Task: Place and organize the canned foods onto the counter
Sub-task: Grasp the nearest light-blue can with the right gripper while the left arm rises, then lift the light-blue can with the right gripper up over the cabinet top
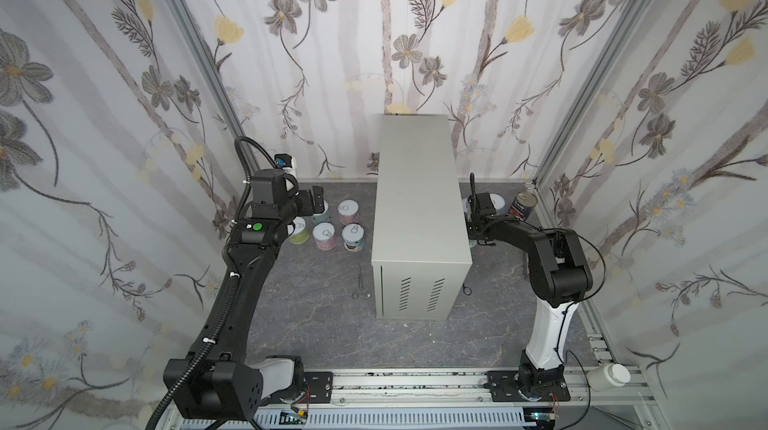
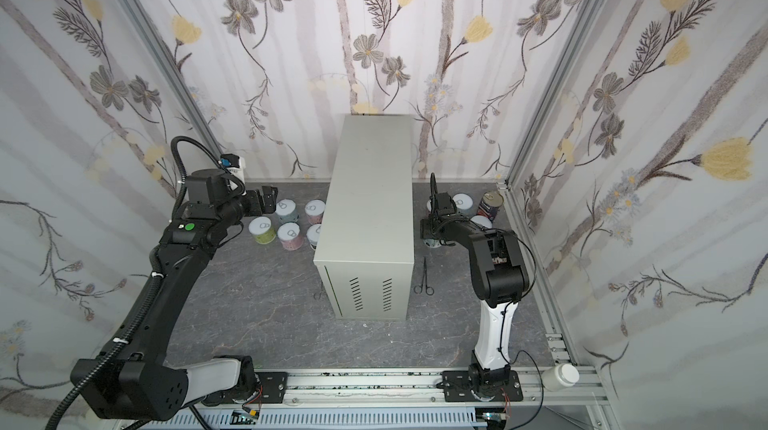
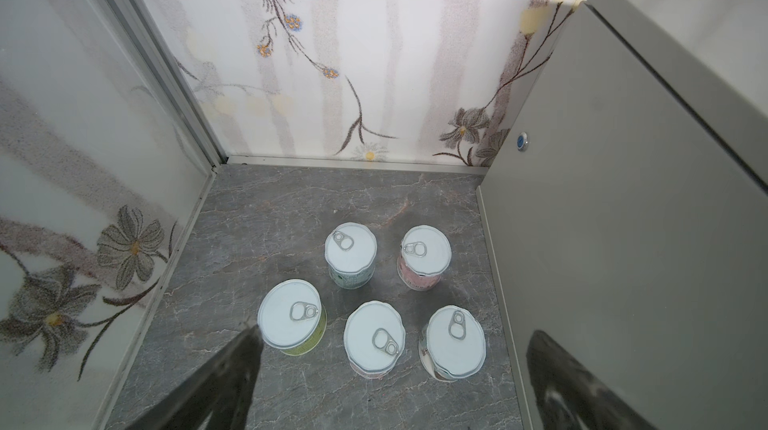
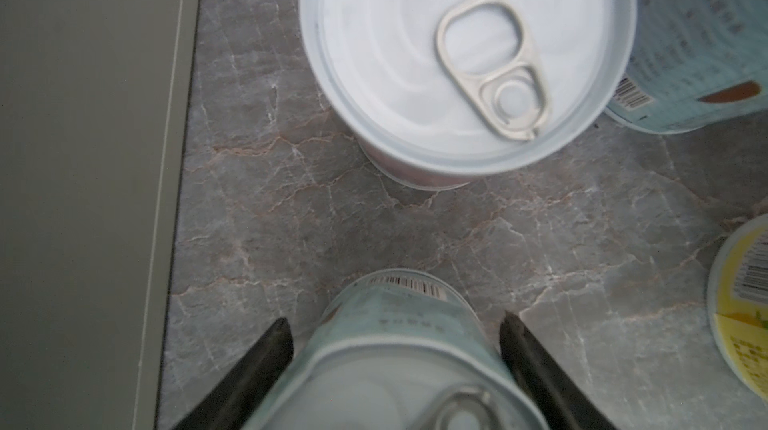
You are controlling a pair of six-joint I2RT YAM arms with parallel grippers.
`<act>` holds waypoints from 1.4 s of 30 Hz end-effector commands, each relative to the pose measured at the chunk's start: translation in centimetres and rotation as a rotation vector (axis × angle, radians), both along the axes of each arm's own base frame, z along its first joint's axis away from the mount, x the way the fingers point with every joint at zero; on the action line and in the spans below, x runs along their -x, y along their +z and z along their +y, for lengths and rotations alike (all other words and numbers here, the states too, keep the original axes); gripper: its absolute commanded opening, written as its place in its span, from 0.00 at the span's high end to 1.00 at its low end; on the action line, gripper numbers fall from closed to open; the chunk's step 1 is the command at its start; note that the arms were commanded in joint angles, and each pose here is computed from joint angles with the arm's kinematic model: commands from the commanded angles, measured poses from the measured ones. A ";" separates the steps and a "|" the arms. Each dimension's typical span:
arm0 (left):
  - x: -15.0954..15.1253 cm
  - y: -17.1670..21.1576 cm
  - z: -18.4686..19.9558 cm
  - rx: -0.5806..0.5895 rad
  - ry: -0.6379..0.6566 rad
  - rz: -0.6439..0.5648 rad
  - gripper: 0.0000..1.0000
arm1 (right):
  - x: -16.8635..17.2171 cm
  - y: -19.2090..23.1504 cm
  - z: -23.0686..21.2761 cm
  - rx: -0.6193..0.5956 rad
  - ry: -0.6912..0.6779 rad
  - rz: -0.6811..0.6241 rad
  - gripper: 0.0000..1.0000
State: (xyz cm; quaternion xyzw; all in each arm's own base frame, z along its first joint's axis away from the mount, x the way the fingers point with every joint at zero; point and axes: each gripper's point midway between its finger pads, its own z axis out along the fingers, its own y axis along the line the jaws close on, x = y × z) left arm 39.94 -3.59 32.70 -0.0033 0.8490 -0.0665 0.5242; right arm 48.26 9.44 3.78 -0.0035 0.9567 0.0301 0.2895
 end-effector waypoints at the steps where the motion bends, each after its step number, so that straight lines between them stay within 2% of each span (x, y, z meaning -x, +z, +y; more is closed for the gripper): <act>1: -0.6 -0.6 -0.3 0.014 -0.007 0.012 0.00 | 0.6 -0.9 -0.1 0.007 0.000 0.034 0.41; 5: -0.6 -0.4 -0.3 0.013 -0.012 0.011 0.00 | 1.5 -0.5 -0.4 0.003 -0.009 0.041 0.53; 8: -0.4 -0.1 -0.4 0.012 -0.015 0.004 0.00 | 2.1 1.6 -0.9 -0.002 -0.017 0.029 0.62; 12: -0.2 0.1 -0.4 0.006 -0.020 -0.008 0.00 | 2.4 6.2 -1.3 -0.011 -0.021 -0.002 0.63; 16: -0.4 0.9 -0.8 0.010 -0.047 -0.023 0.00 | 2.3 12.5 -1.5 -0.009 -0.029 -0.048 0.63; 22: -0.4 1.3 -1.8 0.021 -0.103 -0.009 0.00 | 1.3 24.9 -2.6 -0.036 -0.113 -0.247 0.63; 27: -0.5 2.1 -2.4 0.052 -0.130 -0.032 0.00 | -0.7 33.7 -1.8 -0.063 -0.091 -0.379 0.64; 30: -0.6 1.8 -2.7 0.063 -0.144 -0.020 0.00 | -2.2 36.5 -0.9 -0.097 -0.060 -0.447 0.64; 34: -0.8 0.9 -2.5 0.075 -0.125 0.006 0.00 | -3.4 37.9 0.5 -0.127 -0.019 -0.514 0.64; 42: -0.7 0.3 -2.6 0.096 -0.119 0.017 0.00 | -3.9 42.8 5.6 -0.168 0.112 -0.714 0.64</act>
